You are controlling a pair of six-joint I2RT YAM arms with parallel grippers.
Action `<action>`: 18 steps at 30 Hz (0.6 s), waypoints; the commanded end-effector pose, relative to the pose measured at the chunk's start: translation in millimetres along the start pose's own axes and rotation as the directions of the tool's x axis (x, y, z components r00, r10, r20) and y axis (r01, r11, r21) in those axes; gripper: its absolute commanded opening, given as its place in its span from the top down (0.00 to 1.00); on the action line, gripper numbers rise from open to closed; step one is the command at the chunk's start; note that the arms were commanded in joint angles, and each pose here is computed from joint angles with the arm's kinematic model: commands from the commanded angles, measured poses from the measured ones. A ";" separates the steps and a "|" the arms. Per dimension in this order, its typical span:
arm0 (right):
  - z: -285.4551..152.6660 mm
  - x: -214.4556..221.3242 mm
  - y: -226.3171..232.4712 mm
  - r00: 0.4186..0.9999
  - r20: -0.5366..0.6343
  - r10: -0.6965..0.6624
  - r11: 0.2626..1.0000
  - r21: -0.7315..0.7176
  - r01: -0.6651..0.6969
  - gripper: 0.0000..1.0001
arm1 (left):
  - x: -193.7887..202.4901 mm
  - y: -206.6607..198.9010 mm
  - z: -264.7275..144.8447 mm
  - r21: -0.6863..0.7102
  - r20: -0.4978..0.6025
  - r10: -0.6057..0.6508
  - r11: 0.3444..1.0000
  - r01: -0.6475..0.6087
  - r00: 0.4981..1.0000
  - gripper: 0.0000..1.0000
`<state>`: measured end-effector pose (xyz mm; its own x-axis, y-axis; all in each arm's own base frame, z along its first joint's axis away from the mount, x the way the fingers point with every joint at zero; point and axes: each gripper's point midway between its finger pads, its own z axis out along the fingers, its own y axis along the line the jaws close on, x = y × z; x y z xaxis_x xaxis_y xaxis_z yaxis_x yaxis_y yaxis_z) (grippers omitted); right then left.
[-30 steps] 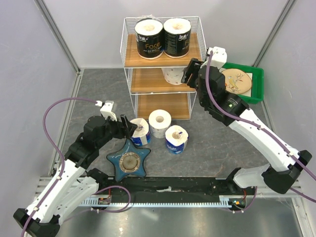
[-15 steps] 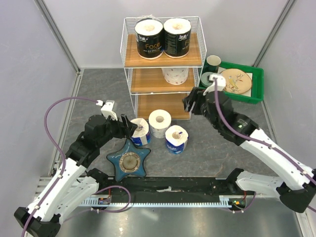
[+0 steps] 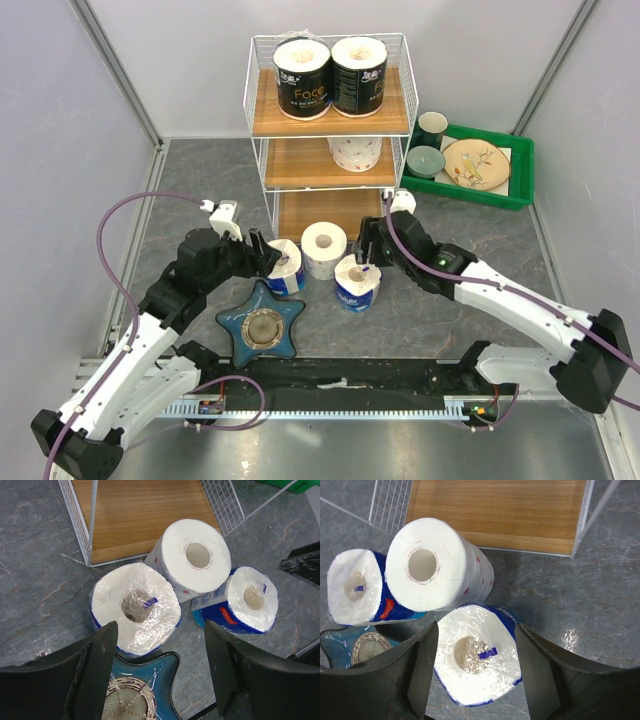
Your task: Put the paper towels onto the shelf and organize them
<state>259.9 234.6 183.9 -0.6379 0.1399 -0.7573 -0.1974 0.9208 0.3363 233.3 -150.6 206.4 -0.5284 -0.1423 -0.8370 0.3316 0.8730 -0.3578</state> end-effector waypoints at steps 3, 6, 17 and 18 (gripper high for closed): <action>25.1 -13.9 31.3 0.999 0.029 -0.014 0.998 -0.068 0.016 0.29 | -12.3 -0.7 -4.3 0.002 0.046 0.026 1.000 -0.026 0.999 0.23; 40.4 -10.1 35.4 0.999 0.007 -0.045 0.998 -0.052 0.046 0.28 | -12.4 -0.2 -4.6 -0.001 0.047 0.026 1.000 -0.026 0.999 0.23; 60.9 -19.0 53.2 0.998 0.017 -0.059 0.997 -0.056 0.060 0.27 | -13.0 -1.0 -6.0 0.006 0.052 0.019 1.000 -0.020 0.998 0.23; 62.8 -19.2 53.6 0.998 0.016 -0.064 0.996 -0.053 0.065 0.27 | -13.3 -0.9 -6.4 0.006 0.053 0.020 1.000 -0.021 0.998 0.23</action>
<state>292.7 287.0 154.3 -0.6651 0.0527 -0.7449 -0.2517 0.9233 0.2900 232.0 -149.1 211.1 -0.5139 -0.1504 -0.8445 0.3347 0.8713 -0.3589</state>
